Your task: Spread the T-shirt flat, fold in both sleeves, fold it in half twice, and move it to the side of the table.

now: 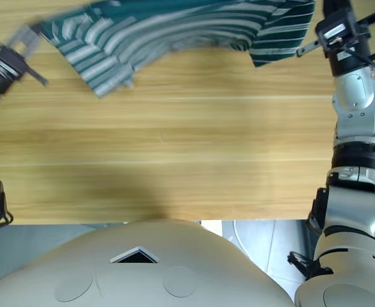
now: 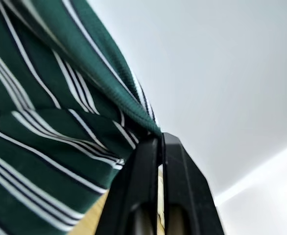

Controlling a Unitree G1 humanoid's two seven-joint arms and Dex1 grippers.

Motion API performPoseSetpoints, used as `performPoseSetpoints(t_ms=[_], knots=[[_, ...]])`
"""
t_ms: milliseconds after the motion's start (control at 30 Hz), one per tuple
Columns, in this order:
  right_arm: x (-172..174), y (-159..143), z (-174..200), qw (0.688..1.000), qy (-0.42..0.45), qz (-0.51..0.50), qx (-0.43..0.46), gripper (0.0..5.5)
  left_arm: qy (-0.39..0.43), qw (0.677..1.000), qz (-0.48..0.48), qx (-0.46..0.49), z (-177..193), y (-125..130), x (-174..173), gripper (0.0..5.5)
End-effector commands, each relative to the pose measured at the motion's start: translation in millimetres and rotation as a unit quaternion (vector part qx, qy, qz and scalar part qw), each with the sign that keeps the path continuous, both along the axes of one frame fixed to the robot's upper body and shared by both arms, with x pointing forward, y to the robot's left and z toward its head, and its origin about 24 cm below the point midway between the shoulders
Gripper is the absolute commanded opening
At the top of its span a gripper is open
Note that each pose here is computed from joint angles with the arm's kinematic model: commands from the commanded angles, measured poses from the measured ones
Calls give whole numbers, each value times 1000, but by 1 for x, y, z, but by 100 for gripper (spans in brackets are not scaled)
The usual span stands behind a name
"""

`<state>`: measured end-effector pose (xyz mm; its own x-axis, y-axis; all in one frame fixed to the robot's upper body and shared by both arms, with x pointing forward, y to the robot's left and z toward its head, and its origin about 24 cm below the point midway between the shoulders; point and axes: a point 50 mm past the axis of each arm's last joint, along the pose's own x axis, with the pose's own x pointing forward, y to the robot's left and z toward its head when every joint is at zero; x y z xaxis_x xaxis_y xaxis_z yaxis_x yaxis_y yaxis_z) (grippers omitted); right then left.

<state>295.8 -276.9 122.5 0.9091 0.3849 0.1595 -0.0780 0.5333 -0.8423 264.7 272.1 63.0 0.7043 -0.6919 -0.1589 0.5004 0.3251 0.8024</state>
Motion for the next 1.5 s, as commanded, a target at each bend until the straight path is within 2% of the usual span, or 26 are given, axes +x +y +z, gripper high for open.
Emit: performPoseSetpoints(t_ms=[33,133,233,333,433,567,667,767,867,933,1000,1233,1300,1500], knots=[[-44,22,-44,977,151,133,-66,7,162,982,-71,61,-50,0,-51,0],[-80,21,-58,941,244,209,-102,7,188,970,-133,76,-53,-10,-73,0],[-105,18,-60,912,298,254,-119,7,196,960,-169,102,-43,-11,-84,0],[-117,12,-59,894,335,266,-133,1,202,951,-191,138,-32,-10,-91,62],[-124,0,-58,881,371,250,-153,61,203,938,-213,182,-21,-12,-96,108],[-136,-10,-60,865,408,234,-174,128,199,920,-260,214,-11,-29,-108,170],[-143,-16,-57,867,415,218,-171,181,173,930,-276,172,6,-43,-110,218],[-143,-20,-56,873,411,203,-163,225,165,942,-251,147,14,-40,-103,257],[-114,-20,-36,922,329,157,-131,276,135,963,-224,66,42,-28,-86,302],[-94,-17,-32,939,292,123,-131,311,87,976,-201,4,65,-20,-68,333],[-80,-12,-36,944,279,106,-140,297,56,985,-165,-14,73,-10,-46,337],[-64,1,-45,940,268,104,-184,185,64,991,-89,83,46,-4,11,236],[-64,7,-51,934,278,115,-193,159,79,987,-79,114,34,-7,20,211],[-68,20,-68,914,307,153,-215,28,136,969,-108,179,-5,-26,28,92]])
